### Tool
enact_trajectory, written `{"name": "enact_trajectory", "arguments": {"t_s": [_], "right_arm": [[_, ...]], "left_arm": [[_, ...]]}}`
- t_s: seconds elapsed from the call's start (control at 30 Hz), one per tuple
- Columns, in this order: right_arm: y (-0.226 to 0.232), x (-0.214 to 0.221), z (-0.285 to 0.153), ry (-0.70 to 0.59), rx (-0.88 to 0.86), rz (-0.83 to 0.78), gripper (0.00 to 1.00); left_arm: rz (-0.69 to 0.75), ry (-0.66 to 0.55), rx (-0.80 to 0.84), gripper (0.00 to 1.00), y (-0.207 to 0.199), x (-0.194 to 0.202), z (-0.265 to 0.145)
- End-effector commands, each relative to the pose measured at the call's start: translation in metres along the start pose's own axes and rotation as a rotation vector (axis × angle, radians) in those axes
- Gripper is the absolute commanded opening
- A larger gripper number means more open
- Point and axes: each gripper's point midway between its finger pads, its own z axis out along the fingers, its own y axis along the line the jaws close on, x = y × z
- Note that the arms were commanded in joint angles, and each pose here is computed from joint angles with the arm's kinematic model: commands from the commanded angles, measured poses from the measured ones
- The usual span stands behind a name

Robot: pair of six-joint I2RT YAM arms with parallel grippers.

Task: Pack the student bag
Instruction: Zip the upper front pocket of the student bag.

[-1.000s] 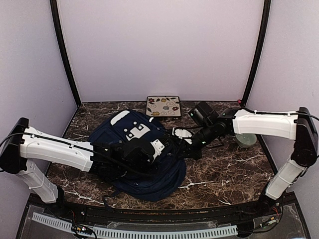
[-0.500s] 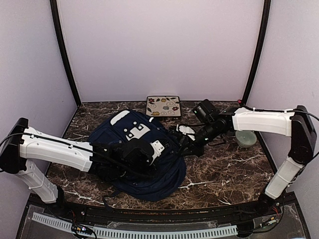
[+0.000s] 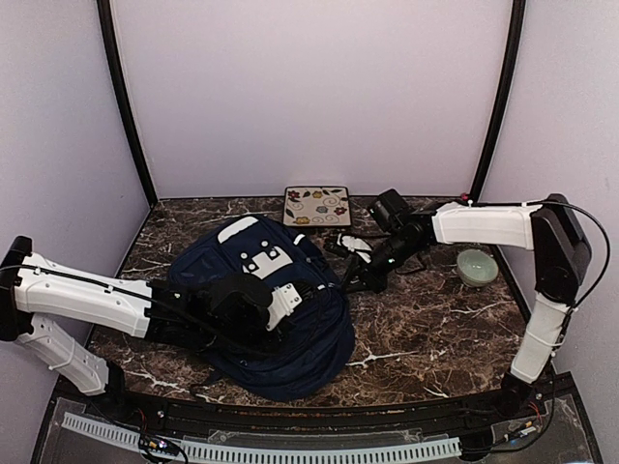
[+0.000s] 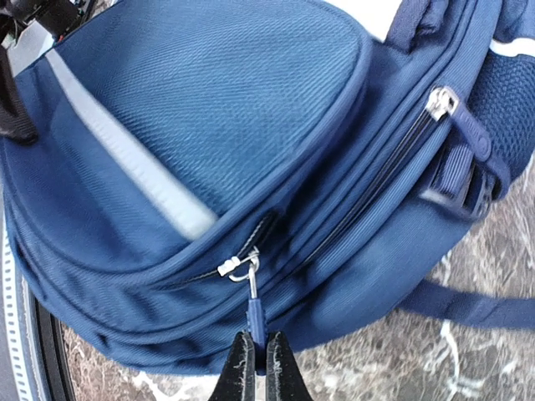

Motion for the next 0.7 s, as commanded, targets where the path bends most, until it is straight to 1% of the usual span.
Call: {"name": "enact_trajectory", "arguments": {"t_s": [0.0,0.13,0.27,0.33,0.4,0.43,0.53,0.67], "right_arm": [[-0.050,-0.017,-0.001,-0.025,0.140,0.033,0.00],[-0.055,-0.027,0.005,-0.046,0.116,0.066,0.00],[-0.051,-0.031,0.000,-0.062,0.112,0.063,0.01],[-0.047,-0.034,-0.009,-0.070,0.124,0.048,0.07],[-0.044,-0.035,-0.020,-0.078,0.147,0.036,0.17],[-0.042,-0.035,-0.027,-0.085,0.159,0.032,0.21],[-0.039,-0.040,-0.052,-0.120,0.193,0.021,0.28],[-0.034,-0.043,-0.087,-0.186,0.215,0.039,0.33]], "left_arm": [[0.062,-0.021,0.080,0.00,-0.014,0.004,-0.017],[0.057,-0.011,0.063,0.00,-0.012,0.006,-0.014],[0.044,0.004,0.037,0.00,-0.008,0.012,-0.011],[0.035,-0.006,0.022,0.00,-0.006,0.011,-0.009],[0.031,-0.020,-0.003,0.00,-0.003,0.010,-0.007],[0.035,-0.024,-0.015,0.00,-0.001,0.010,-0.004],[0.047,-0.014,-0.061,0.00,0.006,0.012,0.008],[0.008,-0.031,-0.058,0.00,0.014,0.005,0.021]]}}
